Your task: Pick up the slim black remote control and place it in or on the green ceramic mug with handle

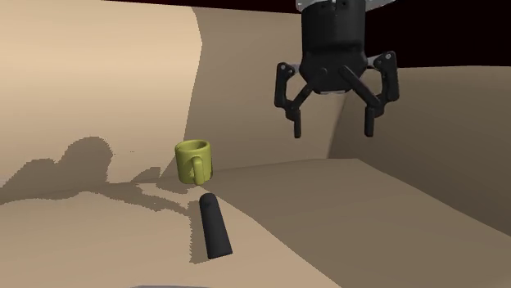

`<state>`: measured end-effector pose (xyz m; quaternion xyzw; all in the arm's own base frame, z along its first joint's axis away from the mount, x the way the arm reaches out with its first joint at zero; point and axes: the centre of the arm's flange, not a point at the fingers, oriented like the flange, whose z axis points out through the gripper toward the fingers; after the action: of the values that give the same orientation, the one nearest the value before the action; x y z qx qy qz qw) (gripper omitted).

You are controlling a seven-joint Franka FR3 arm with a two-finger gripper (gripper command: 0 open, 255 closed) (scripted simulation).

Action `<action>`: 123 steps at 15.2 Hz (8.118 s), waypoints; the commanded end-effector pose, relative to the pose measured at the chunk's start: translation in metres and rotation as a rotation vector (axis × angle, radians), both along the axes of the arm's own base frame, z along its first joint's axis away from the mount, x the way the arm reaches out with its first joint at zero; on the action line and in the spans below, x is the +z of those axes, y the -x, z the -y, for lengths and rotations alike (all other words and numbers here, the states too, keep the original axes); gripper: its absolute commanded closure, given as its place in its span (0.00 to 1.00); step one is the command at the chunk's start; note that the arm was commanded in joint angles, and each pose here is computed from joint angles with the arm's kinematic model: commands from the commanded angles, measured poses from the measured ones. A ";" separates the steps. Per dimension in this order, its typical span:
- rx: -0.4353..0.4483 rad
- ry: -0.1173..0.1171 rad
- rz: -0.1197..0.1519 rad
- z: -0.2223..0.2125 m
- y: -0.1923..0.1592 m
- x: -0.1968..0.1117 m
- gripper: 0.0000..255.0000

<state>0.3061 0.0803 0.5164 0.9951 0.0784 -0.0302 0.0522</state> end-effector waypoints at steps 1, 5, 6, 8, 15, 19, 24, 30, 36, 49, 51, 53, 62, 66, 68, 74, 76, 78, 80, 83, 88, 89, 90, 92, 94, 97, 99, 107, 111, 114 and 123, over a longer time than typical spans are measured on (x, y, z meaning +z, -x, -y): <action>0.052 -0.019 0.000 -0.018 -0.002 -0.015 0.00; 0.153 -0.054 -0.003 -0.052 -0.004 -0.051 0.00; 0.178 -0.063 -0.003 -0.060 -0.004 -0.059 0.00; 0.229 -0.081 -0.005 -0.078 -0.003 -0.077 0.00; 0.406 -0.142 -0.010 -0.140 0.007 -0.135 0.00; 0.493 -0.172 -0.013 -0.171 0.016 -0.162 0.00; 0.493 -0.172 -0.013 -0.172 0.017 -0.188 0.00; 0.493 -0.172 -0.013 -0.173 0.018 -0.201 0.00; 0.493 -0.172 -0.013 -0.173 0.018 -0.201 1.00; 0.493 -0.172 -0.013 -0.173 0.018 -0.175 1.00; 0.493 -0.172 -0.013 -0.173 0.018 -0.164 1.00; 0.493 -0.172 -0.013 -0.173 0.018 -0.154 1.00; 0.493 -0.172 -0.013 -0.173 0.018 -0.106 1.00; 0.493 -0.172 -0.013 -0.173 0.018 -0.085 1.00; 0.493 -0.172 -0.013 -0.173 0.018 -0.075 1.00; 0.493 -0.172 -0.013 -0.173 0.018 -0.043 1.00; 0.493 -0.172 -0.013 -0.173 0.018 -0.033 1.00; 0.493 -0.172 -0.013 -0.173 0.018 -0.022 1.00; 0.493 -0.172 -0.013 -0.173 0.018 -0.011 1.00; 0.493 -0.172 -0.013 -0.192 0.000 -0.012 1.00; 0.493 -0.172 -0.013 -0.240 -0.046 -0.015 1.00; 0.493 -0.172 -0.013 -0.249 -0.055 -0.016 1.00; 0.493 -0.172 -0.013 -0.259 -0.064 -0.017 1.00; 0.493 -0.172 -0.013 -0.278 -0.083 -0.018 1.00; 0.493 -0.172 -0.013 -0.297 -0.101 -0.019 1.00; 0.493 -0.172 -0.013 -0.322 -0.126 -0.026 1.00; 0.493 -0.172 -0.013 -0.322 -0.126 -0.037 1.00; 0.493 -0.172 -0.013 -0.322 -0.126 -0.079 1.00; 0.493 -0.172 -0.013 -0.322 -0.126 -0.081 1.00; 0.493 -0.172 -0.013 -0.322 -0.126 -0.081 1.00; 0.493 -0.172 -0.013 -0.321 -0.127 -0.055 0.00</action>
<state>0.4325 0.4016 0.4521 0.9466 0.3209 -0.0158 -0.0275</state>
